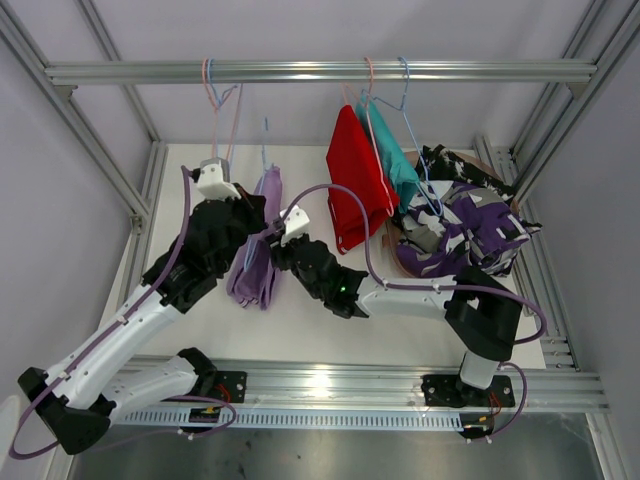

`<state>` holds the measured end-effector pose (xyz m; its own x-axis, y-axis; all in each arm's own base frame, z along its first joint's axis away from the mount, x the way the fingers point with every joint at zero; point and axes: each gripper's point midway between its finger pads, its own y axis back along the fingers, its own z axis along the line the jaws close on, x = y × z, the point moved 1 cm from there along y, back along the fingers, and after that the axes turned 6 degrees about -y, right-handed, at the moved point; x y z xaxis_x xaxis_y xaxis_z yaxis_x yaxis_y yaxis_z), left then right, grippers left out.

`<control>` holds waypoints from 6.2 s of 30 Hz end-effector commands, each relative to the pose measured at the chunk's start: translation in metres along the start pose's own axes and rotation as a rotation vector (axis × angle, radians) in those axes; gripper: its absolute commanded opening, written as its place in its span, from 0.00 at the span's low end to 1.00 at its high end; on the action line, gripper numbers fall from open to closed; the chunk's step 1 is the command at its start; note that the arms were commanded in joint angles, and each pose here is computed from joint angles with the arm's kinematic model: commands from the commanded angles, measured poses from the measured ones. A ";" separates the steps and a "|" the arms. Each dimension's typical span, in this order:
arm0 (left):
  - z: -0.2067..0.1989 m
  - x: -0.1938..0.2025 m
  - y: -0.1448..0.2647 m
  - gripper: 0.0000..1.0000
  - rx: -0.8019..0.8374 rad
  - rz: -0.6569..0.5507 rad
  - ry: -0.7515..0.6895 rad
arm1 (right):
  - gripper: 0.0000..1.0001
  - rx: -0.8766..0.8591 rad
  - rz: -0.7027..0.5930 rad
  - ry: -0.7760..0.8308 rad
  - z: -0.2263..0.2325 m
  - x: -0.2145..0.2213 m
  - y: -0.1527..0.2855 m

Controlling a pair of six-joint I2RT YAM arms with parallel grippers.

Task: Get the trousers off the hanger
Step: Remove the trousers from the hanger, then place the trousers in the bin.

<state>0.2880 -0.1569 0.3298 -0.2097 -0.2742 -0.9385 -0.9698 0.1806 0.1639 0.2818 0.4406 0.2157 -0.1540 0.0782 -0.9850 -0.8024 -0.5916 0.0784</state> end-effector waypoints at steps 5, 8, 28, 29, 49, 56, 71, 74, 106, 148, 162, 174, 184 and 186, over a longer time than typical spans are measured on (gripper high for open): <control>-0.011 -0.011 0.002 0.00 0.046 -0.031 0.041 | 0.46 0.020 -0.180 -0.087 -0.003 -0.065 -0.007; -0.013 -0.011 0.001 0.00 0.053 -0.025 0.041 | 0.47 0.019 -0.198 -0.087 -0.001 -0.075 -0.010; -0.008 -0.006 -0.005 0.01 0.026 -0.012 0.034 | 0.00 0.028 -0.259 -0.104 -0.004 -0.124 0.003; -0.006 -0.007 -0.006 0.00 0.019 -0.014 0.032 | 0.00 0.031 -0.263 -0.078 -0.006 -0.130 0.004; 0.004 0.012 -0.025 0.00 -0.032 0.052 0.036 | 0.00 0.147 -0.383 0.083 -0.046 -0.295 0.094; 0.000 0.021 -0.030 0.00 -0.031 0.080 0.012 | 0.00 0.155 -0.409 0.083 -0.048 -0.339 0.106; -0.005 0.032 -0.035 0.00 -0.037 0.114 -0.035 | 0.00 0.269 -0.427 0.171 -0.064 -0.407 0.177; -0.005 0.032 -0.034 0.00 -0.040 0.112 -0.038 | 0.00 0.294 -0.423 0.181 -0.072 -0.408 0.195; -0.020 0.044 -0.035 0.01 -0.008 0.147 -0.095 | 0.00 0.764 -0.434 0.093 -0.255 -0.396 0.402; -0.039 0.041 -0.025 0.00 0.047 0.157 -0.144 | 0.02 1.124 -0.256 -0.194 -0.427 -0.227 0.209; -0.038 0.038 -0.023 0.00 0.047 0.152 -0.146 | 0.99 0.958 -0.249 -0.274 -0.420 -0.255 0.178; -0.041 0.035 -0.020 0.00 0.065 0.149 -0.136 | 0.99 0.901 -0.275 -0.329 -0.410 -0.258 0.184; -0.042 0.034 -0.019 0.00 0.074 0.148 -0.132 | 0.99 0.869 -0.094 -0.419 -0.409 -0.135 0.161; -0.042 0.034 -0.018 0.00 0.074 0.148 -0.134 | 0.99 0.874 -0.048 -0.432 -0.411 -0.107 0.153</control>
<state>0.2954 -0.2062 0.2709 -0.3924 -0.0625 -0.9177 -0.8977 0.2432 0.3673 0.4042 -0.0006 0.2932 -0.1560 0.4460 -0.8813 -0.9272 0.2415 0.2864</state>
